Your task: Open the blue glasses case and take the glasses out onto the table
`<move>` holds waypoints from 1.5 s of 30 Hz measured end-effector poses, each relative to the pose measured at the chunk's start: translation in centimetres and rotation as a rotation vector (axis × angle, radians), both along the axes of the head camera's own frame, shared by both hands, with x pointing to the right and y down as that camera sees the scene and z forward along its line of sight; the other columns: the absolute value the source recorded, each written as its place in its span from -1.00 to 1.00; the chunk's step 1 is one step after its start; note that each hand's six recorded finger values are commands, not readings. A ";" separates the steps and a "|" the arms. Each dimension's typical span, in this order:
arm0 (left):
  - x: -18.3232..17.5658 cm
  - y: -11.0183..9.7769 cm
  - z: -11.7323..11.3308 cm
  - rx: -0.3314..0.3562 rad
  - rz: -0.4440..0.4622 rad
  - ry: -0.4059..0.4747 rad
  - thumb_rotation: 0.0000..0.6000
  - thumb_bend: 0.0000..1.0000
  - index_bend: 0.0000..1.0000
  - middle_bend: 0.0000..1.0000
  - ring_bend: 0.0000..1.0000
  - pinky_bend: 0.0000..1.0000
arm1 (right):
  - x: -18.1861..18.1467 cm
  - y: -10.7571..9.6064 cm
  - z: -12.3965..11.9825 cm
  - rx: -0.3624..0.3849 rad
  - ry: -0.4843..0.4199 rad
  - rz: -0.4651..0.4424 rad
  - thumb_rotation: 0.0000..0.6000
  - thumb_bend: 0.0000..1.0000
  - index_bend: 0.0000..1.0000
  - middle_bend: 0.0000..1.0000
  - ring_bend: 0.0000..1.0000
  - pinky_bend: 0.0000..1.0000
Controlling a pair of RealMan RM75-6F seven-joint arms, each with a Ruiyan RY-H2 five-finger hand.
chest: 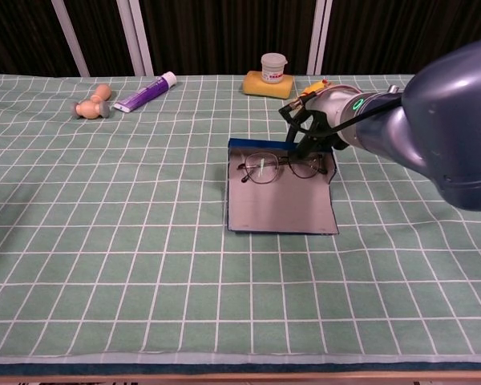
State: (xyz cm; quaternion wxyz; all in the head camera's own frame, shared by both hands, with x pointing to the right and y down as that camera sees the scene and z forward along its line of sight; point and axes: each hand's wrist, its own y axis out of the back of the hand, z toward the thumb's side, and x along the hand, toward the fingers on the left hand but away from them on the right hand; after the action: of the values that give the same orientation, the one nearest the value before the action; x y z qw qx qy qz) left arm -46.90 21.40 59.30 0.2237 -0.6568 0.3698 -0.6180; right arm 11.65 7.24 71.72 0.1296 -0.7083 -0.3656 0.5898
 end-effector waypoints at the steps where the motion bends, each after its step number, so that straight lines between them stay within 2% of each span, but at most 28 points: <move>1: 0.0 0.0 0.0 0.000 0.001 0.000 1.00 -1.00 -1.00 -1.00 -1.00 -1.00 | 0.0 0.0 -0.1 0.011 -0.010 0.004 1.00 -0.03 -0.01 0.82 1.00 1.00; 13: 0.0 0.0 0.0 0.002 0.002 0.003 1.00 -1.00 -1.00 -1.00 -1.00 -1.00 | -0.3 0.3 -0.5 0.128 -0.121 -0.001 1.00 -0.04 0.03 0.82 1.00 1.00; 25: 0.0 0.0 0.0 0.000 -0.003 0.008 1.00 -1.00 -1.00 -1.00 -1.00 -1.00 | -0.4 1.2 0.6 0.171 -0.113 -0.049 1.00 -0.04 0.04 0.82 1.00 1.00; 35: -0.1 -0.1 0.0 0.000 -0.010 0.010 1.00 -1.00 -1.00 -1.00 -1.00 -1.00 | -1.4 -0.4 0.5 0.273 -0.127 -0.049 1.00 -0.04 0.04 0.82 1.00 1.00; 45: -0.1 -0.1 0.0 -0.002 -0.014 0.013 1.00 -1.00 -1.00 -1.00 -1.00 -1.00 | -2.4 -1.7 1.3 0.315 -0.121 -0.044 1.00 -0.04 0.04 0.82 1.00 1.00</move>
State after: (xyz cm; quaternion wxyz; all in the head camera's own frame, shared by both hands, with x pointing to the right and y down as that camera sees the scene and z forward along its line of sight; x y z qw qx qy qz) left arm -47.00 21.29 59.30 0.2163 -0.6582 0.3753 -0.6157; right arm 9.21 5.56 72.98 0.2295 -0.7211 -0.4451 0.4788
